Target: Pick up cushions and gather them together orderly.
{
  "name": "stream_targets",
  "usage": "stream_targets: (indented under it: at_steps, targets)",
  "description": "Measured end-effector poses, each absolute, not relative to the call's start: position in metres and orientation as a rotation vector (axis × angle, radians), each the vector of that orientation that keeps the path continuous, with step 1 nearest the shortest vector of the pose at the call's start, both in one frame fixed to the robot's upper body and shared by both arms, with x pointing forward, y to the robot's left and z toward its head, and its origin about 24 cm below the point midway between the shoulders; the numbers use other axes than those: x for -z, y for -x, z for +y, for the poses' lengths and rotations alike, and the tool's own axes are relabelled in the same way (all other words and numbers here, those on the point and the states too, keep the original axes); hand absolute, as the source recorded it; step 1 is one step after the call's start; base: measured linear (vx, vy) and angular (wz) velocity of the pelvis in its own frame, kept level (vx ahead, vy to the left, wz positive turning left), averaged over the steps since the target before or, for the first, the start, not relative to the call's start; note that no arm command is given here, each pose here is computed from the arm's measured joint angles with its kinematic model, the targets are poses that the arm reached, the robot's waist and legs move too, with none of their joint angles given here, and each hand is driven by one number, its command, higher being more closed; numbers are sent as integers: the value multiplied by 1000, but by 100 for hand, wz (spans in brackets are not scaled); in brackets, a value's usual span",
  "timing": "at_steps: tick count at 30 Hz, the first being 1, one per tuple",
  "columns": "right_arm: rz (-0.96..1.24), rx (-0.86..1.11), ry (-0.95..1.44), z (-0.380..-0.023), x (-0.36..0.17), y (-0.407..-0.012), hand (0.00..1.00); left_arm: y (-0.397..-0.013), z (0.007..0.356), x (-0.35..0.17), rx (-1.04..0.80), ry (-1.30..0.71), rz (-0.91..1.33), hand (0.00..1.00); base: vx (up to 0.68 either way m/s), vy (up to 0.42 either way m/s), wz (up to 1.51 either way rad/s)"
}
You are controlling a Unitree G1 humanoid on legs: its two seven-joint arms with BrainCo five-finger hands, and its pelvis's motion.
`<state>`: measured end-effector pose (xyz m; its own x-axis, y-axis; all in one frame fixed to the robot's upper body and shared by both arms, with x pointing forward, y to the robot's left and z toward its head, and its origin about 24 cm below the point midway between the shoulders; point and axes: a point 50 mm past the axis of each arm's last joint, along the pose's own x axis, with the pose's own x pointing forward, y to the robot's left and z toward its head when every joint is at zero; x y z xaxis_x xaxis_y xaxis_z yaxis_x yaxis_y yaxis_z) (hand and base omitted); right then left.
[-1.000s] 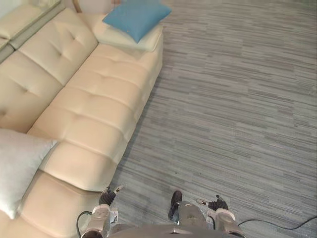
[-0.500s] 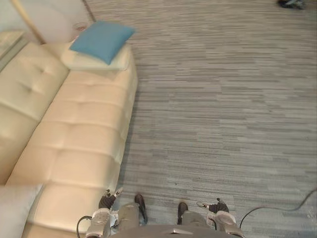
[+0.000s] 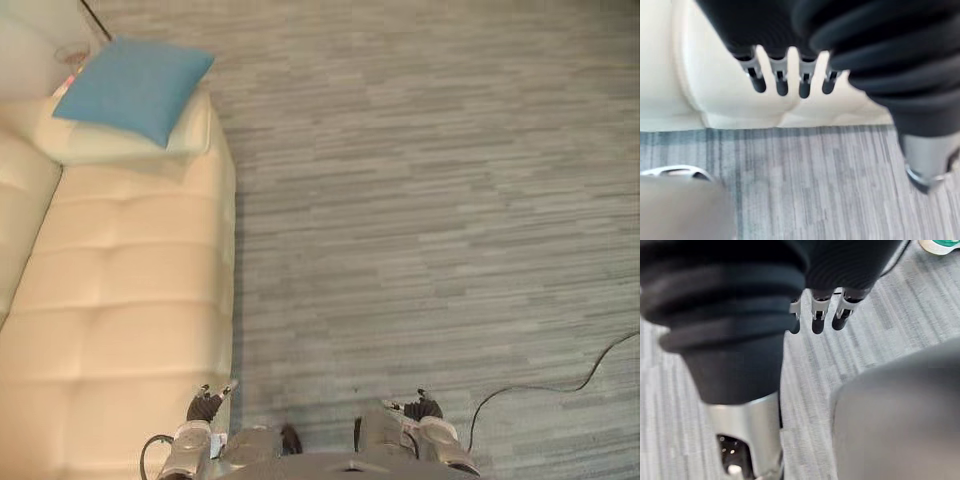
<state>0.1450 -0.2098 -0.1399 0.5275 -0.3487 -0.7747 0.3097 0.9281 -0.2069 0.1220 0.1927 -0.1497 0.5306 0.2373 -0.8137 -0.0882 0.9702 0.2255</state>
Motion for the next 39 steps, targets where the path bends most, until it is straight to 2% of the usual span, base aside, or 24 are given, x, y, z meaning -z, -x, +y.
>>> stream_targets:
  at_steps: [6, 8, 11, 18, 21, 29, 34, 39]
  targets:
    - [852, 378, 63, -213, 127, -169, 0, -126, 187, 149, -188, -151, 986, 0, 494, -172, 22]
    - [866, 385, 82, -219, 128, -165, 0, -124, 184, 151, -188, -147, 995, 0, 612, -275, 33]
    - [874, 401, 77, -223, 127, -173, 0, -138, 175, 149, -169, -137, 977, 0, 506, -247, 3]
    - [939, 450, 97, -239, 135, -145, 0, -124, 175, 153, -255, -58, 1014, 0, 363, -165, 32]
    - [970, 445, 98, -237, 139, -138, 0, -135, 177, 149, -256, -61, 973, 0, 460, -75, -5]
    - [997, 457, 60, -228, 144, -129, 0, -145, 174, 143, -249, -41, 911, 0, 497, 119, -15]
    - [981, 400, 23, -205, 144, -145, 0, -156, 189, 136, -284, -36, 864, 0, 451, 185, -5]
    - [994, 406, 31, -208, 146, -138, 0, -136, 198, 144, -287, -64, 938, 0, 382, 217, -22]
